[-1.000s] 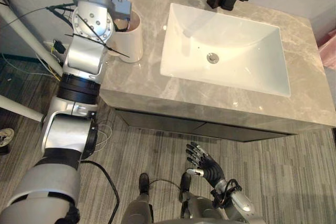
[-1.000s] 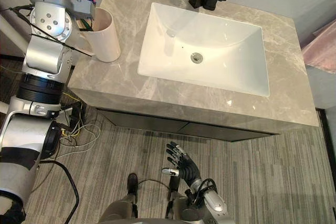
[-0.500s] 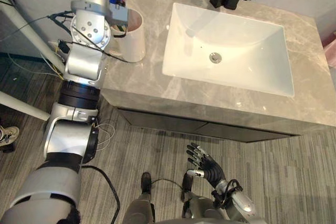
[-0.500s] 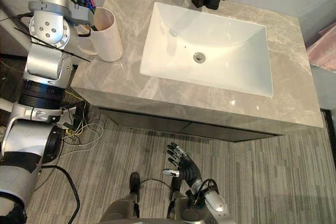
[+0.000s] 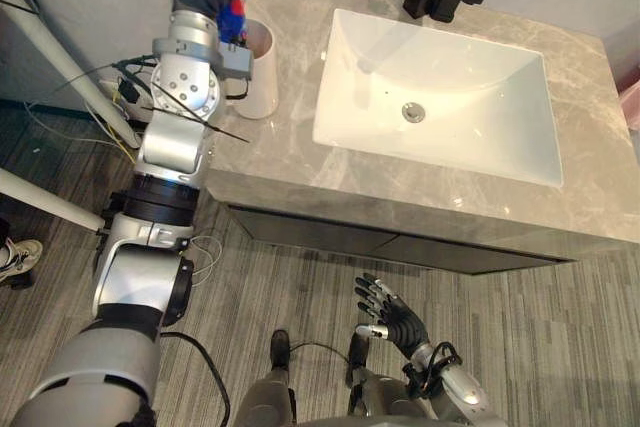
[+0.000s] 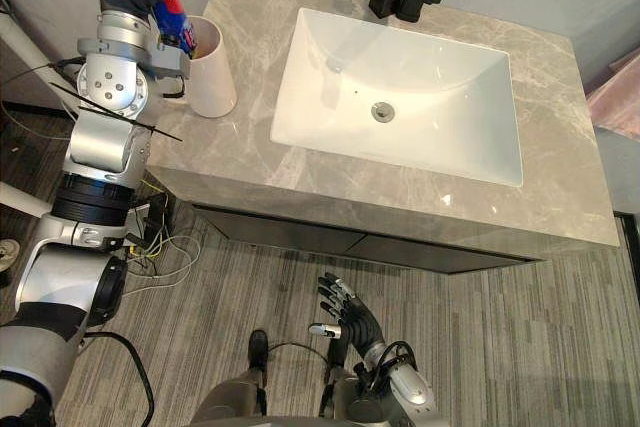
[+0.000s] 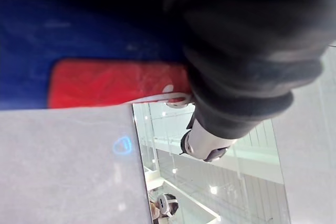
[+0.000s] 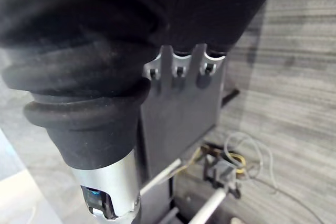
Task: Organize washtable
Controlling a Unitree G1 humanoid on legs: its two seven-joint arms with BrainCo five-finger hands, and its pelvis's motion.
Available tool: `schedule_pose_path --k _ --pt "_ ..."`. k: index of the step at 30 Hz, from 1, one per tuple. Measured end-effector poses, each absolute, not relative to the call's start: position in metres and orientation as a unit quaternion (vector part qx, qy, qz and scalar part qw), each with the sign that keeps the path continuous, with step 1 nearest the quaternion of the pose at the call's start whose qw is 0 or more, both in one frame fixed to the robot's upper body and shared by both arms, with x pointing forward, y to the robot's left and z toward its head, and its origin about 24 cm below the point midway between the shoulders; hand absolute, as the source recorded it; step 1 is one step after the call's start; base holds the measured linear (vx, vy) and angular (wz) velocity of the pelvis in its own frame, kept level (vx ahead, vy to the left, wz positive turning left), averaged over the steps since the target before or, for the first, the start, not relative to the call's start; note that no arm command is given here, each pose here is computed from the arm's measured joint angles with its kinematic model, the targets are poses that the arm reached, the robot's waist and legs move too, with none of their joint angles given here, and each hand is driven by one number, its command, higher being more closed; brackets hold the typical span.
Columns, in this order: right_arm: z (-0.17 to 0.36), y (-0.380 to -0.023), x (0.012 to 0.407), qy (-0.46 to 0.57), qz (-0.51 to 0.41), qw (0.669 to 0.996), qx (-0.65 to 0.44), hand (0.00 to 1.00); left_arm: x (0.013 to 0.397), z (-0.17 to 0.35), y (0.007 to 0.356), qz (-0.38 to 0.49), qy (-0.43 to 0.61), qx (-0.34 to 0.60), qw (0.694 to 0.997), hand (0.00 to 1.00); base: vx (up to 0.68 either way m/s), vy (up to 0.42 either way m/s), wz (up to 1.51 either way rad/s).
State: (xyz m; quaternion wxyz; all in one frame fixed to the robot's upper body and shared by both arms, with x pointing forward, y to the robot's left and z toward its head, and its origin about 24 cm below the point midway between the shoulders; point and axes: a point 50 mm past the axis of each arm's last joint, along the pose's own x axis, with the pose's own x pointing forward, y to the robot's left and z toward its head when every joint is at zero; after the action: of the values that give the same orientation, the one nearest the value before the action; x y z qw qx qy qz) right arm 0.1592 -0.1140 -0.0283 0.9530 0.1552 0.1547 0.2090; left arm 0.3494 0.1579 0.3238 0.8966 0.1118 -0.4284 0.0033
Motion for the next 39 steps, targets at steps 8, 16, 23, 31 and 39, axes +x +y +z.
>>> schedule_pose_path --k 8,16,23,31,39 --pt "-0.028 -0.116 0.16 0.154 0.206 0.954 0.154 0.0 0.351 0.319 0.157 0.001 -0.422 0.106 0.9 0.0 0.0 0.0 0.0" --pt "-0.028 -0.121 0.161 0.153 0.189 0.958 0.151 0.0 0.352 0.315 0.156 -0.011 -0.414 0.1 0.905 0.0 0.0 0.0 0.0" --pt "-0.028 -0.121 0.161 0.153 0.189 0.958 0.151 0.0 0.352 0.315 0.155 -0.023 -0.412 0.095 0.906 0.0 0.0 0.0 0.0" --pt "-0.03 -0.121 0.16 0.156 0.188 0.958 0.151 0.0 0.352 0.315 0.156 -0.025 -0.411 0.088 0.907 0.0 0.0 0.0 0.0" --pt "-0.033 -0.121 0.16 0.164 0.187 0.957 0.151 0.0 0.342 0.339 0.162 -0.029 -0.444 0.078 0.892 0.0 0.0 0.0 0.0"
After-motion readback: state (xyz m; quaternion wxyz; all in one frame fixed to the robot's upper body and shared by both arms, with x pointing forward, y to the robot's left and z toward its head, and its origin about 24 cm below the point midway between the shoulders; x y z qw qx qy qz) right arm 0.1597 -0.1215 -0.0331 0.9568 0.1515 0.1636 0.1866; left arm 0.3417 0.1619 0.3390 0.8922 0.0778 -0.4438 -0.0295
